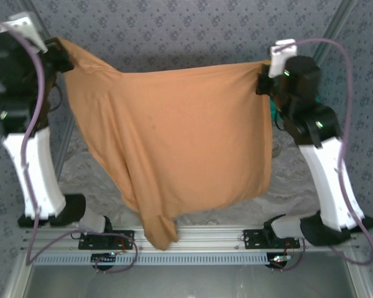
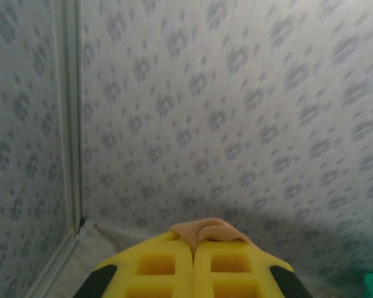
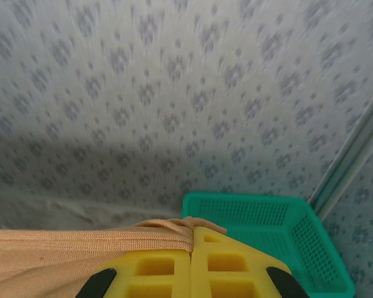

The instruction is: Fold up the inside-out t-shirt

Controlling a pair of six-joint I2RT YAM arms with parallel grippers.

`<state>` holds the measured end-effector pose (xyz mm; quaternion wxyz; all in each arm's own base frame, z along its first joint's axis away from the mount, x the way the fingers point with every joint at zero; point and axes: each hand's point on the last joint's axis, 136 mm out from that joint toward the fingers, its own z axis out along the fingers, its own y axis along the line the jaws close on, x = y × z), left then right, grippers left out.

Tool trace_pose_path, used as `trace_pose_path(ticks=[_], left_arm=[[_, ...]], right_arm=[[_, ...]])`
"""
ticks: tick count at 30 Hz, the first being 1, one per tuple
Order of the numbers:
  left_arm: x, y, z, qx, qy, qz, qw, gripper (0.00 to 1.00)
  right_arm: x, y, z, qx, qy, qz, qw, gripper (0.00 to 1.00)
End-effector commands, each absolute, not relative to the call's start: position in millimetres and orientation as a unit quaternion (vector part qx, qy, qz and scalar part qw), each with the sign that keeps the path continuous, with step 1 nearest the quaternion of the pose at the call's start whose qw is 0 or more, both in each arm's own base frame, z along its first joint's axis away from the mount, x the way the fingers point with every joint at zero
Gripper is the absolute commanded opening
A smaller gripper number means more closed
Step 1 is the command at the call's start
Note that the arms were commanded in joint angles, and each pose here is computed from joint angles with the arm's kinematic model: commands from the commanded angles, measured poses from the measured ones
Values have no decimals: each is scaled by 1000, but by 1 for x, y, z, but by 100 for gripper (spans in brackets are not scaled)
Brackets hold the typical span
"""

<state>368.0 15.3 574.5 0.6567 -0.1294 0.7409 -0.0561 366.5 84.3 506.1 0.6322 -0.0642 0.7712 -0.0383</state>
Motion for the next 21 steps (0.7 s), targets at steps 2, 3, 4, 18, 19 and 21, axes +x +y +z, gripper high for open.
trace_pose_path(ticks=[2,3,4,18,19,21], left_arm=[[368,35,613,-149,698,-56,699,0],[369,39,621,-154,687,-70,707,0],[371,42,626,-159,678,-83,713,0],[329,10,583,-125,735,-190,639,0],[326,1,561,-120,749,-211,617,0],[315,-15,512,-116,767,-244,582,0]], right_arm=[[387,73,547,-32,742,-14,669,0],[395,71,552,-25,741,-7,671,0],[402,72,558,-25,738,3,674,0],[379,92,511,-56,775,64,626,0],[374,95,486,-59,790,70,607,0],[362,95,433,-54,823,79,560,0]])
